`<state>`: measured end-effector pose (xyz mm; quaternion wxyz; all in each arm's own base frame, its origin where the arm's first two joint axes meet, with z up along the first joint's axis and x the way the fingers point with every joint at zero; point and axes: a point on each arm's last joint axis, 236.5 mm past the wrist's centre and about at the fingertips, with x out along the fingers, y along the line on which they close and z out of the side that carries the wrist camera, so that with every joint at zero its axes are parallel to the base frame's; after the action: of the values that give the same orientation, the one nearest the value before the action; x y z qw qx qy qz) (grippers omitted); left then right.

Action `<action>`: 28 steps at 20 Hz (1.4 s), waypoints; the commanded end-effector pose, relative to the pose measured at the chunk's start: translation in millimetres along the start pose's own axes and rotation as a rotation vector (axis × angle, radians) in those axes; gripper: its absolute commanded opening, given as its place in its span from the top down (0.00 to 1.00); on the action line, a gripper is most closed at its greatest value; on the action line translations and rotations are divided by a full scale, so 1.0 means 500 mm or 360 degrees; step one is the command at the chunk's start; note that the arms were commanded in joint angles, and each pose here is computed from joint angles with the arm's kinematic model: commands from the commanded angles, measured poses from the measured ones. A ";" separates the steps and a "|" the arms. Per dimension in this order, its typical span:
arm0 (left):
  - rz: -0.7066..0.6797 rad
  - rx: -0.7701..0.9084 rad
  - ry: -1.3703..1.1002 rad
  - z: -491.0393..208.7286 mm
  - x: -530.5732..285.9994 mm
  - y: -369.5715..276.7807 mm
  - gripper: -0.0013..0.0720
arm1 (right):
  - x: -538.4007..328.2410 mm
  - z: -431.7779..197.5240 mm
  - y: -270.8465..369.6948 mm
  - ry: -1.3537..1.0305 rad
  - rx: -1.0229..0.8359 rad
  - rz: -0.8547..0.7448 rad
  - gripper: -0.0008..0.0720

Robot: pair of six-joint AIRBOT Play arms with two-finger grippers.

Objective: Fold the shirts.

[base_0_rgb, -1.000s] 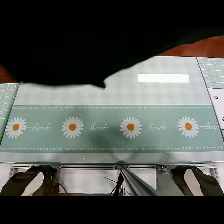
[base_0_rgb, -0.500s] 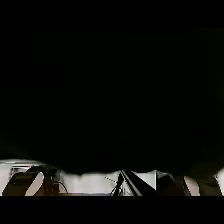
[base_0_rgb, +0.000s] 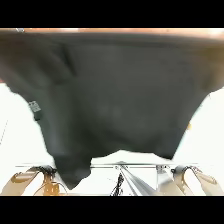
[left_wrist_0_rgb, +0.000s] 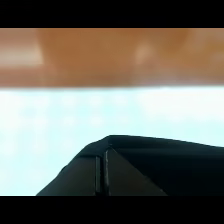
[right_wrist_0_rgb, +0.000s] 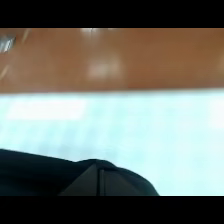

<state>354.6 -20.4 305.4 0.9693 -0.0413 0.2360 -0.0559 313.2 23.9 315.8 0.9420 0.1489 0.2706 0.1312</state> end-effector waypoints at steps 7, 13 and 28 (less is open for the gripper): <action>-0.0140 -0.0625 0.0309 -0.211 0.477 0.038 0.95 | 0.536 -0.103 -0.200 0.0417 0.0422 0.0217 0.96; -0.0184 -0.0987 0.0385 -0.289 0.582 0.034 0.95 | 0.704 -0.144 -0.259 0.0548 0.0705 0.0204 0.96; -0.0319 -0.0564 0.1340 -0.541 0.461 0.028 0.95 | 0.638 -0.391 -0.279 0.1282 0.0516 0.0200 0.96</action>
<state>470.1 -60.2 -10.7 0.7948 -0.2344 0.5446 -0.1296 516.4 38.5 -14.7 0.7439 0.2719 0.5787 0.1947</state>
